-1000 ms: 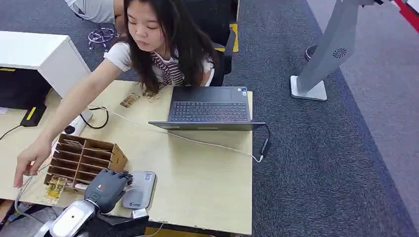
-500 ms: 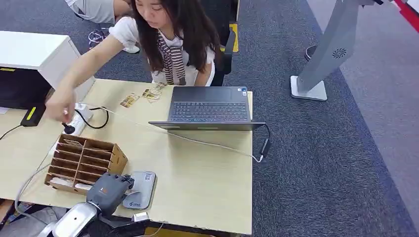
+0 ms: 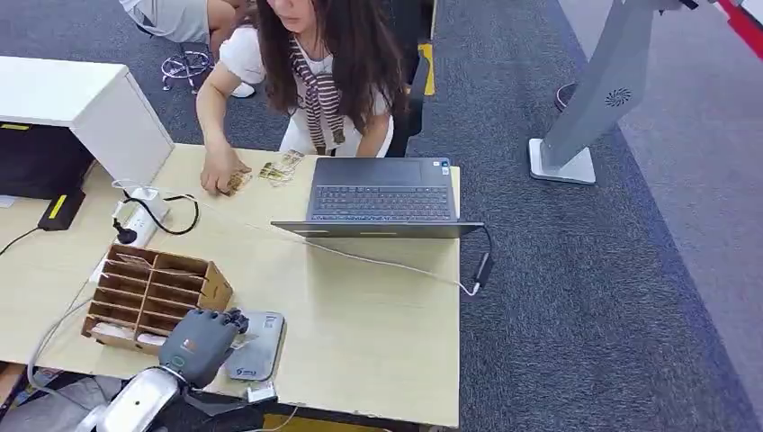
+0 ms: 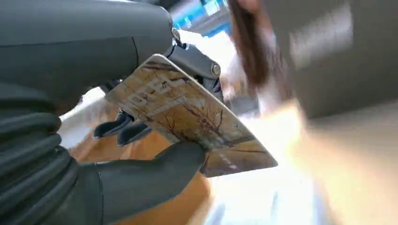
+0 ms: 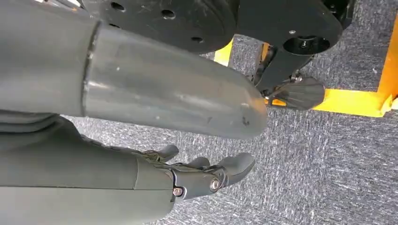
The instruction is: Pass the card to the sensor for recognition and then transmit it.
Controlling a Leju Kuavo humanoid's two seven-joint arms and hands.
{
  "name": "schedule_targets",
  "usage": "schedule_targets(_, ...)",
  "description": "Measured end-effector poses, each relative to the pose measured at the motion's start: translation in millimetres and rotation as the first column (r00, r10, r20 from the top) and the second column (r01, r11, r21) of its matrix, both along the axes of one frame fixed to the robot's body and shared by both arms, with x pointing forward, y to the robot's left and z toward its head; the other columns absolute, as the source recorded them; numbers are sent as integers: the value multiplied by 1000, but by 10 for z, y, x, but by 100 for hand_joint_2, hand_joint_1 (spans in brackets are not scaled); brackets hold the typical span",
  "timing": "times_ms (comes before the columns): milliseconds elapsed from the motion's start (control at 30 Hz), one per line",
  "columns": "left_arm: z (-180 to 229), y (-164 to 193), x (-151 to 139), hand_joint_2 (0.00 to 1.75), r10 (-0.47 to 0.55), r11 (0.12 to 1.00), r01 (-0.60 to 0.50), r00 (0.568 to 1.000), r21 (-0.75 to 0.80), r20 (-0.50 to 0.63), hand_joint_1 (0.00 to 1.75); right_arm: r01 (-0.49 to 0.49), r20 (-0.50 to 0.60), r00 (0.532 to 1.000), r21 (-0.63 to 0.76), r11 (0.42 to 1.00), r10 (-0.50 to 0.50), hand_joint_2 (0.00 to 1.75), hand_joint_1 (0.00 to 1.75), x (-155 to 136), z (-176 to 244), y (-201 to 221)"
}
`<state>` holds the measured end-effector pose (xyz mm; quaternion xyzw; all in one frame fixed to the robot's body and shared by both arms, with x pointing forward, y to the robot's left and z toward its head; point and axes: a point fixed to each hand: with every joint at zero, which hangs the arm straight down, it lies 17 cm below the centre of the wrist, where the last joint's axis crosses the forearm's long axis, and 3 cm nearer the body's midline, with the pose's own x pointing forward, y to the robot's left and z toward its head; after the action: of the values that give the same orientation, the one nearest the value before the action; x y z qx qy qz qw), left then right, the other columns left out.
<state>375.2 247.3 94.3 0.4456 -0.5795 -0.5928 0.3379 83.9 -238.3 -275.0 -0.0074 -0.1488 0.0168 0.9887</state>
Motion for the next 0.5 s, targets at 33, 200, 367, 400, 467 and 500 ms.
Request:
schedule_targets(33, 227, -107, 13, 175, -13, 999, 16, 997, -41, 81, 175, -3, 0, 1000, -2, 1000, 3, 0, 0, -1, 0, 0)
schedule_targets(200, 1387, -290, 48, 175, 2, 977, 90, 904, -194, 428, 175, -26, -3, 1000, -8, 1000, 26, 0, 0, -12, -4, 0)
schedule_targets(367, 2064, -93, 211, 175, 52, 970, 93, 826, -226, 561, 175, -45, -8, 999, -10, 999, 45, 0, 0, -20, -6, 5)
schedule_targets(400, 2163, -46, 268, 175, 61, 971, 84, 817, -223, 573, 175, -52, -8, 999, -11, 999, 52, 0, 0, -23, -6, 7)
schedule_targets(467, 2365, 37, 381, 175, 76, 975, 66, 798, -212, 597, 175, -57, -10, 998, -11, 998, 57, 0, 0, -22, -7, 9)
schedule_targets(500, 2465, 78, 469, 175, 84, 979, 48, 792, -199, 605, 175, -66, -9, 998, -12, 998, 66, 0, 0, -23, -7, 12)
